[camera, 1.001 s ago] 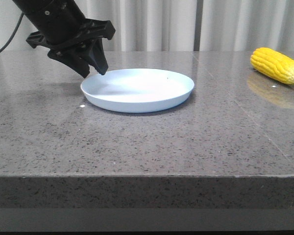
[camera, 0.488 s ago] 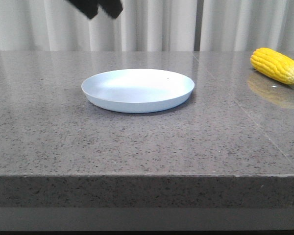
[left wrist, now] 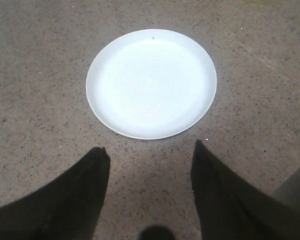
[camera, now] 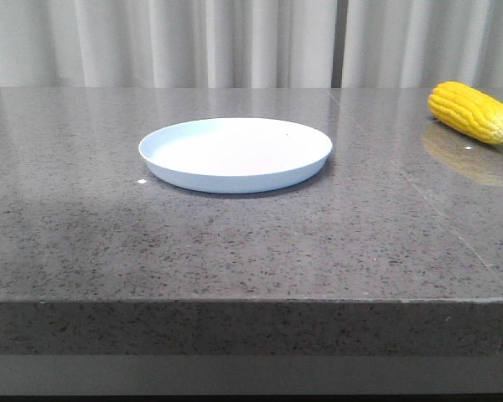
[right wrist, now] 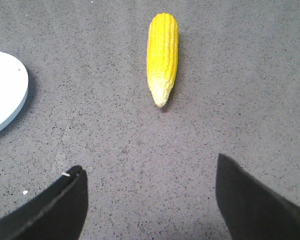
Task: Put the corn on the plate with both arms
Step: 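Release the plate and lift the left gripper away, then lower the open right gripper over the yellow corn cob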
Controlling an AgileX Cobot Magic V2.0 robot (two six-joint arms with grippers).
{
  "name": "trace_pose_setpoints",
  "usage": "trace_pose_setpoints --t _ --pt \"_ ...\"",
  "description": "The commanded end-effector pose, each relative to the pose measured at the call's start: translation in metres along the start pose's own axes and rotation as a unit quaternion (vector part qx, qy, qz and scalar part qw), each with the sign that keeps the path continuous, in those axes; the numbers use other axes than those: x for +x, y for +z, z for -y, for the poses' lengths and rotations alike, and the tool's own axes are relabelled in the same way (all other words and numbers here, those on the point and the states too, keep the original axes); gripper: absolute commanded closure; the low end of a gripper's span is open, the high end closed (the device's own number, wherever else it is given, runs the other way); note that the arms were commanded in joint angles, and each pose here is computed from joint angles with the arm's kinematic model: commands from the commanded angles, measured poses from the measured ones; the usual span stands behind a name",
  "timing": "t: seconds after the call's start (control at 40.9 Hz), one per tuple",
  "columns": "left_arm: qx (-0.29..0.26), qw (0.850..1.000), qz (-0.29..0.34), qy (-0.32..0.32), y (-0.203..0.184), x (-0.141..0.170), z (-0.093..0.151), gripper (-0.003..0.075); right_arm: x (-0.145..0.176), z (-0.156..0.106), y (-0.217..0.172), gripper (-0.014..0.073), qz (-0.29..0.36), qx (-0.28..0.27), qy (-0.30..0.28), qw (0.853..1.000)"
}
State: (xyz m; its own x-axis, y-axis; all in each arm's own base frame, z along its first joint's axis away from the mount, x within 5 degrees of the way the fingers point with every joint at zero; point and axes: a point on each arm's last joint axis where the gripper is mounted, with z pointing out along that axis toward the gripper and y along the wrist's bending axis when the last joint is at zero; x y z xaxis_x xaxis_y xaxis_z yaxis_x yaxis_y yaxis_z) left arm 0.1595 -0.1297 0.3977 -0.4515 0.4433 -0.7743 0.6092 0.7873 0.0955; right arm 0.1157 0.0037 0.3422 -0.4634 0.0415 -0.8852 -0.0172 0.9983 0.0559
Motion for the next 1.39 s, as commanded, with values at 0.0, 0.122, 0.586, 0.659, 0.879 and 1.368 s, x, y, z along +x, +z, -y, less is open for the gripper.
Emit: trace_pose_setpoints --t 0.0,0.122,0.586,0.659,0.879,1.368 --pt "0.002 0.998 0.059 -0.007 -0.028 0.006 -0.002 0.0355 -0.016 0.001 -0.004 0.0036 0.049 0.006 -0.006 0.999" --pt "0.002 0.997 0.074 -0.009 -0.043 0.022 -0.003 0.0355 -0.016 0.001 -0.004 0.0036 0.049 0.006 -0.006 0.999" --pt "0.001 0.996 0.09 -0.011 -0.054 0.031 -0.005 0.0355 -0.022 0.001 -0.002 0.0036 0.068 0.005 -0.004 0.998" --pt "0.001 0.996 0.09 -0.011 -0.054 0.031 -0.005 0.0355 -0.026 0.001 0.004 0.0022 0.062 0.005 -0.003 0.998" --pt "0.001 0.996 0.09 -0.011 -0.054 0.031 -0.005 0.0355 -0.051 0.001 0.034 -0.0042 0.019 0.006 -0.002 1.0" --pt "0.001 0.996 0.09 -0.011 -0.054 0.031 -0.005 0.0355 -0.115 0.005 0.165 -0.0042 -0.094 0.008 0.001 0.995"
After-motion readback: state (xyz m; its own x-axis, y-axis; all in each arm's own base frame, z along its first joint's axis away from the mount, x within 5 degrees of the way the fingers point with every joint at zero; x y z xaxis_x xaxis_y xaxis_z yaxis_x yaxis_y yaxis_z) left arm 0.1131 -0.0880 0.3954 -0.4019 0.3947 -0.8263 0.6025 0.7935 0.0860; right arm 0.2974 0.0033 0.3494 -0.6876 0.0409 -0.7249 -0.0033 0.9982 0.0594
